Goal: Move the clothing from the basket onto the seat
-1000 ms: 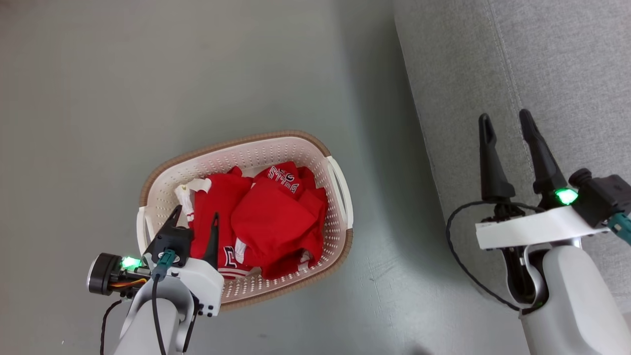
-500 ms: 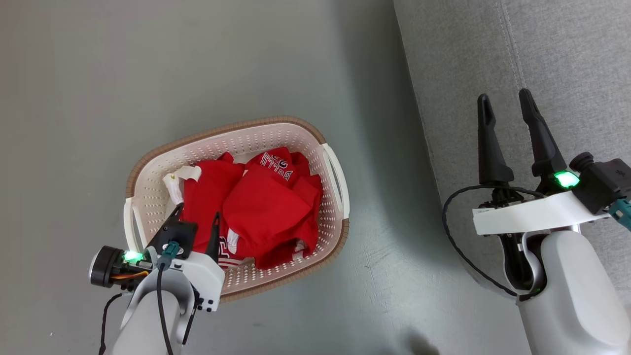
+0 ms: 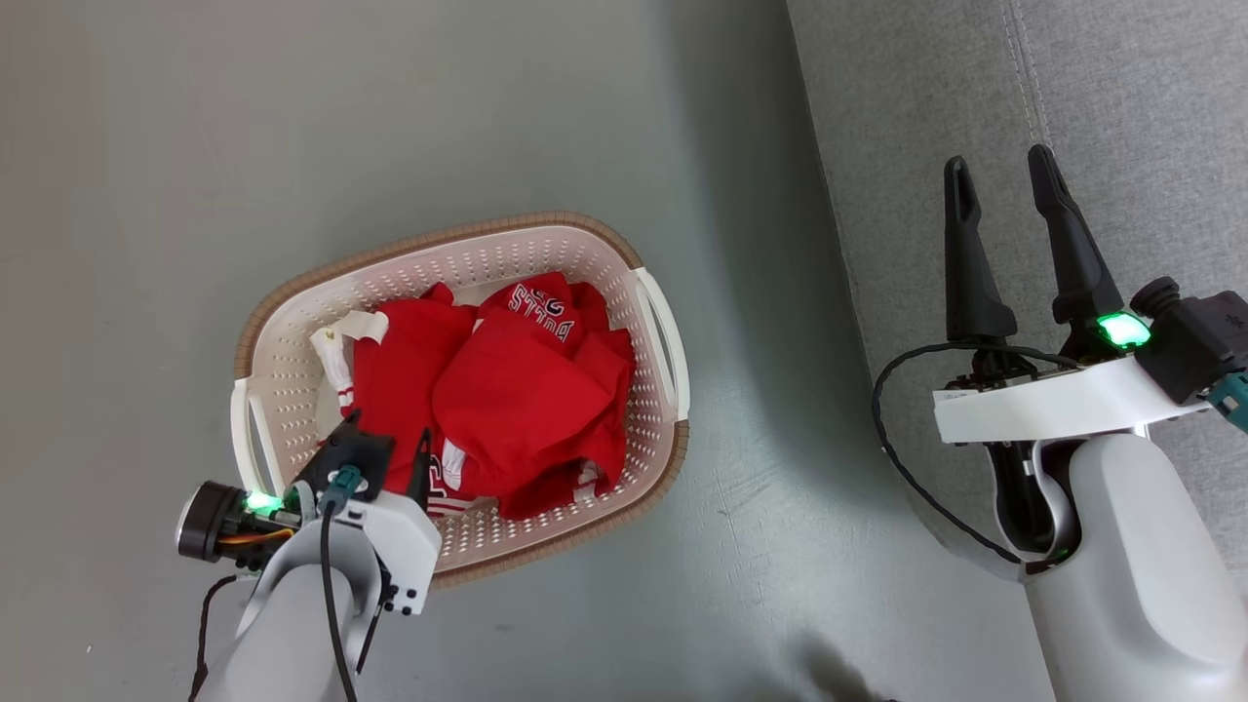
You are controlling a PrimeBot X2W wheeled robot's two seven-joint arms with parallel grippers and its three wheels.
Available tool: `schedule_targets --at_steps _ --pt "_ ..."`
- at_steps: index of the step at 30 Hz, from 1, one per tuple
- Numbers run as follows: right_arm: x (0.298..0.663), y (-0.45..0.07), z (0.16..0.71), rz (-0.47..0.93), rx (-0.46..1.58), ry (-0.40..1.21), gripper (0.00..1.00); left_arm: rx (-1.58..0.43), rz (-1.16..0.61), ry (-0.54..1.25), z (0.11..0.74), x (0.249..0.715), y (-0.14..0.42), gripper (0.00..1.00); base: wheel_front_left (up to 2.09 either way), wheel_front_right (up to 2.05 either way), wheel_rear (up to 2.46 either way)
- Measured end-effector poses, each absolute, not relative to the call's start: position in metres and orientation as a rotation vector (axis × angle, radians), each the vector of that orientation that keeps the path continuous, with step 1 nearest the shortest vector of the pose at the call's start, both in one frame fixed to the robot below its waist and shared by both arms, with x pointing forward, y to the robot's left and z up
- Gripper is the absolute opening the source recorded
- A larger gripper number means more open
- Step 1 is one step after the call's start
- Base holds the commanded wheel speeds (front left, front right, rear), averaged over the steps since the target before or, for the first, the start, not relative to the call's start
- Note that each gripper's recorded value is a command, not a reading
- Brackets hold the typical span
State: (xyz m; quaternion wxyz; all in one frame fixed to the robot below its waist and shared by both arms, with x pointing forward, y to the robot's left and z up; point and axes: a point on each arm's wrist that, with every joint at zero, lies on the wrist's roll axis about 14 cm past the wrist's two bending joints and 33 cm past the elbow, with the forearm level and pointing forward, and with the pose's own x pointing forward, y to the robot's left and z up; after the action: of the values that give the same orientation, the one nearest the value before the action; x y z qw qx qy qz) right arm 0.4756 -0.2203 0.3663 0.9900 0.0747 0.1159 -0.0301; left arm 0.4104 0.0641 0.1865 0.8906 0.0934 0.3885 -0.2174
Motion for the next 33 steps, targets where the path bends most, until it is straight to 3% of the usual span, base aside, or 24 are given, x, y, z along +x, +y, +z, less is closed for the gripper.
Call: schedule_targets --at_steps 33 --pt "0.471 -0.228 0.347 -0.078 0.134 0.281 1.00 0.369 -0.444 0.998 0.147 0.402 0.078 1.00 0.00 0.00 0.00"
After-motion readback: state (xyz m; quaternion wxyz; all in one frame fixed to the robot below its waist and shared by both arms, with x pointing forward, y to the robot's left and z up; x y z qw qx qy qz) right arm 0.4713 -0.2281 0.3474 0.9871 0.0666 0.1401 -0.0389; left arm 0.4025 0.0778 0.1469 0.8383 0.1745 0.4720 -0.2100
